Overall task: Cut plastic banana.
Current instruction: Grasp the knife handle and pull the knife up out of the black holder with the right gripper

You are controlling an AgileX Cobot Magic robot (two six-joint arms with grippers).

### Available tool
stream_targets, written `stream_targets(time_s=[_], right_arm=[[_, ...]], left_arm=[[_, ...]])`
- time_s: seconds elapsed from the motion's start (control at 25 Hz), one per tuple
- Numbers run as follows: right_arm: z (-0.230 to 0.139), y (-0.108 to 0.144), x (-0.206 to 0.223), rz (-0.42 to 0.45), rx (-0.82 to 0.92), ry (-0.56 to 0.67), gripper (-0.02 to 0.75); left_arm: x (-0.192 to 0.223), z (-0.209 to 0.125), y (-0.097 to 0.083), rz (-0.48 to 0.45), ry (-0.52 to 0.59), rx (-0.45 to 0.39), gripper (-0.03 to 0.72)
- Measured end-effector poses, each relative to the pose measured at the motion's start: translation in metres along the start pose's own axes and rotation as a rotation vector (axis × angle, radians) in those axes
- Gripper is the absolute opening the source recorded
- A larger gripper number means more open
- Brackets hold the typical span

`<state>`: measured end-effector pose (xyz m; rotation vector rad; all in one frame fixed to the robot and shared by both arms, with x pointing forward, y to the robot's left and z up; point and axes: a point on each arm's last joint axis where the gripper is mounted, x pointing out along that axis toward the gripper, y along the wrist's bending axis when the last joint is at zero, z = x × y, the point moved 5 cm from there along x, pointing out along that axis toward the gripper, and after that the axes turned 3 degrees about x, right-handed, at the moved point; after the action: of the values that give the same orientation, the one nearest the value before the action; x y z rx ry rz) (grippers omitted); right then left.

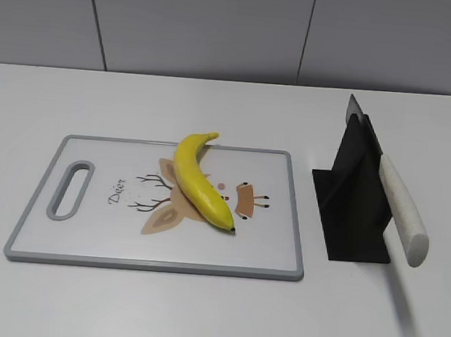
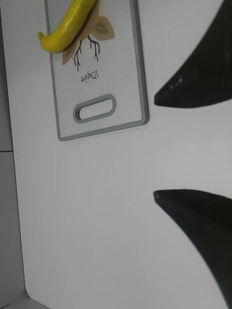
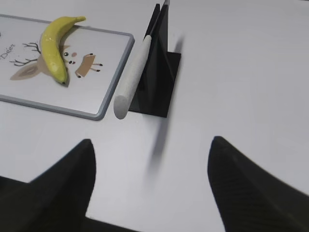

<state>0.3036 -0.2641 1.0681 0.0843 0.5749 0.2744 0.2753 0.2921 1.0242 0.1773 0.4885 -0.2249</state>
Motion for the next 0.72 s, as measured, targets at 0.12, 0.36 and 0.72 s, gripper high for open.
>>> stream_targets(time_s=[0.12, 0.36, 0.72], right_arm=[[0.015, 0.000, 0.007, -0.001, 0.010, 0.081, 0.559], [0.035, -0.003, 0.030, -0.002, 0.033, 0.251, 0.558], [0.046, -0.009, 0.070, -0.002, 0.057, 0.479, 0.557]], left_arm=[[0.000, 0.000, 0.000, 0.000, 0.000, 0.000, 0.524], [0.000, 0.000, 0.000, 0.000, 0.000, 0.000, 0.521], [0.000, 0.000, 0.000, 0.000, 0.000, 0.000, 0.521]])
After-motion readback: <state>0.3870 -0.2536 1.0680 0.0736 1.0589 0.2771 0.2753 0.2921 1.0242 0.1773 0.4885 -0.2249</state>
